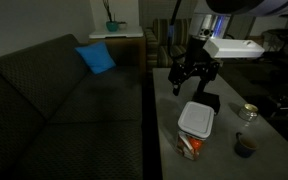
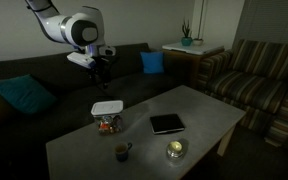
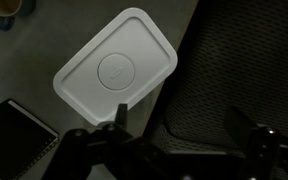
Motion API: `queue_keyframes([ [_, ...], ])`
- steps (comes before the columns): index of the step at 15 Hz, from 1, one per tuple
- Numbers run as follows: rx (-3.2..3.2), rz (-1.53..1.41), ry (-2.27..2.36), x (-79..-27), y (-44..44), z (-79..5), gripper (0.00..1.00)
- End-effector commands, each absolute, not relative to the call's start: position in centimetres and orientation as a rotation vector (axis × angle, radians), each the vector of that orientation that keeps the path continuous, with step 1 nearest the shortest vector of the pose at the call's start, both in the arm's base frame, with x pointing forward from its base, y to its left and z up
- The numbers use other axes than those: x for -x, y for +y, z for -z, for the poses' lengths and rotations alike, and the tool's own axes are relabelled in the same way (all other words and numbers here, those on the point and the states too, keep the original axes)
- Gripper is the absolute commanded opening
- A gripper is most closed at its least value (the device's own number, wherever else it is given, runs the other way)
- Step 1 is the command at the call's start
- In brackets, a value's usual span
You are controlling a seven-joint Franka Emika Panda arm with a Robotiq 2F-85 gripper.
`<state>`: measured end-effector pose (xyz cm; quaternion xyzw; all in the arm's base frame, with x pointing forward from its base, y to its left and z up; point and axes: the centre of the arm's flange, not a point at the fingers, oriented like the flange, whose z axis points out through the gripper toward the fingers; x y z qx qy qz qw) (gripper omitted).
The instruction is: Press the object on the lid of the bowl
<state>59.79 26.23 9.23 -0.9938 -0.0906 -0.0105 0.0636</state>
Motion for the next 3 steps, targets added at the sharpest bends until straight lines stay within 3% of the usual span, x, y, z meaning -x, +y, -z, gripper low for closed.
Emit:
queue_keyframes([
  [1,2.976,-0.028,-0.305,-58.37,25.79,-10.61,1.00],
  [3,2.960,-0.025,-0.316,-58.16,26.02,-10.66,1.00],
])
